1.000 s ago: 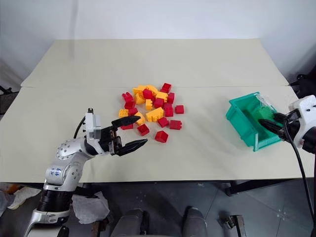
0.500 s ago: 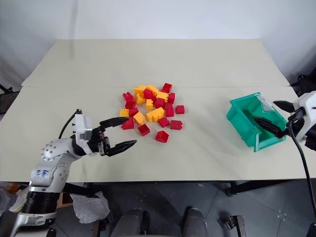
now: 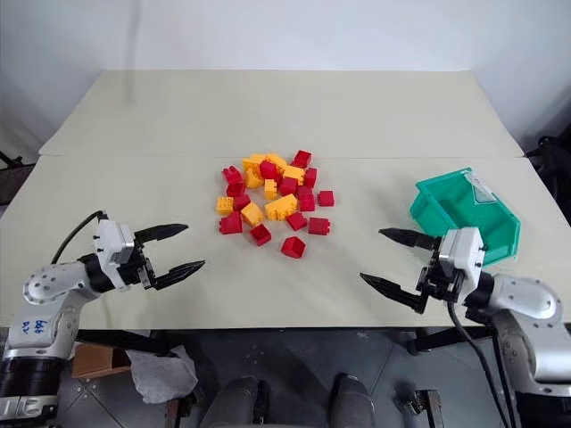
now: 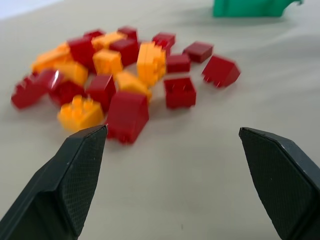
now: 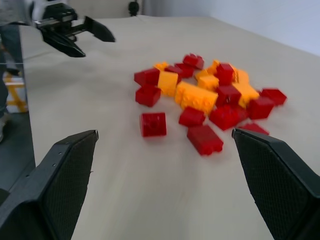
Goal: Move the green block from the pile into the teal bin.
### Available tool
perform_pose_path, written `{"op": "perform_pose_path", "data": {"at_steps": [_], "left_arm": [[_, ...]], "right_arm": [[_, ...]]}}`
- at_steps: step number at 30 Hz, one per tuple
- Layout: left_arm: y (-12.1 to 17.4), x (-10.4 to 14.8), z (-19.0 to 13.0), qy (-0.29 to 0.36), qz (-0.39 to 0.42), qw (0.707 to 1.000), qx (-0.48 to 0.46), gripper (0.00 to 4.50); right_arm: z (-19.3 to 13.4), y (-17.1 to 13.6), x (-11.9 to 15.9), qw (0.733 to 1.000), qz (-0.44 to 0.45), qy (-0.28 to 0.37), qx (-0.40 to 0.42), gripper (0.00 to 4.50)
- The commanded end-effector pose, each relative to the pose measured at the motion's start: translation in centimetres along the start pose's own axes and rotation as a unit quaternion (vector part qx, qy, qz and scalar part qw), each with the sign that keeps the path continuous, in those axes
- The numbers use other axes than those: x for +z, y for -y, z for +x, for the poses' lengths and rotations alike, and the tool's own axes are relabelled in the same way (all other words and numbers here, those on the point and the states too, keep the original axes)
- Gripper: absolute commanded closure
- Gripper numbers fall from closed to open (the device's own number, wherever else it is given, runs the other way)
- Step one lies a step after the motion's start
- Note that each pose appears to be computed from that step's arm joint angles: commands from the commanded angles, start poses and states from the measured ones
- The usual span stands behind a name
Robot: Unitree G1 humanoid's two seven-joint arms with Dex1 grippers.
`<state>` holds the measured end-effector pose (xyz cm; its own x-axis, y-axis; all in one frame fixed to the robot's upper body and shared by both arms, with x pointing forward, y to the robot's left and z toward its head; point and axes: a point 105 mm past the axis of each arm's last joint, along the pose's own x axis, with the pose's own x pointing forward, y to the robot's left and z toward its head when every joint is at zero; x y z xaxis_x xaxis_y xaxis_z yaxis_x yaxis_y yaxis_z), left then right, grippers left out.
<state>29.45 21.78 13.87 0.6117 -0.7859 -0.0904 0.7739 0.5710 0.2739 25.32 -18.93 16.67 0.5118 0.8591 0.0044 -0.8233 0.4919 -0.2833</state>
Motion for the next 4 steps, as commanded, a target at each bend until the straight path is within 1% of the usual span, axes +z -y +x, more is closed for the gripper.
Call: {"op": "perform_pose_path", "data": {"at_steps": [1, 4], "left_arm": [[-0.05, 0.48, -0.58, 0.000, 0.017, 1.000, 0.020, 0.00], [0.32, 0.64, -0.47, 0.006, 0.017, 1.000, 0.021, 0.00]], "right_arm": [[-0.11, -0.21, -0.49, 0.999, -0.033, -0.002, -0.018, 0.01], [-0.26, 0.07, -0.82, 0.999, -0.034, 0.003, -0.040, 0.01]]}}
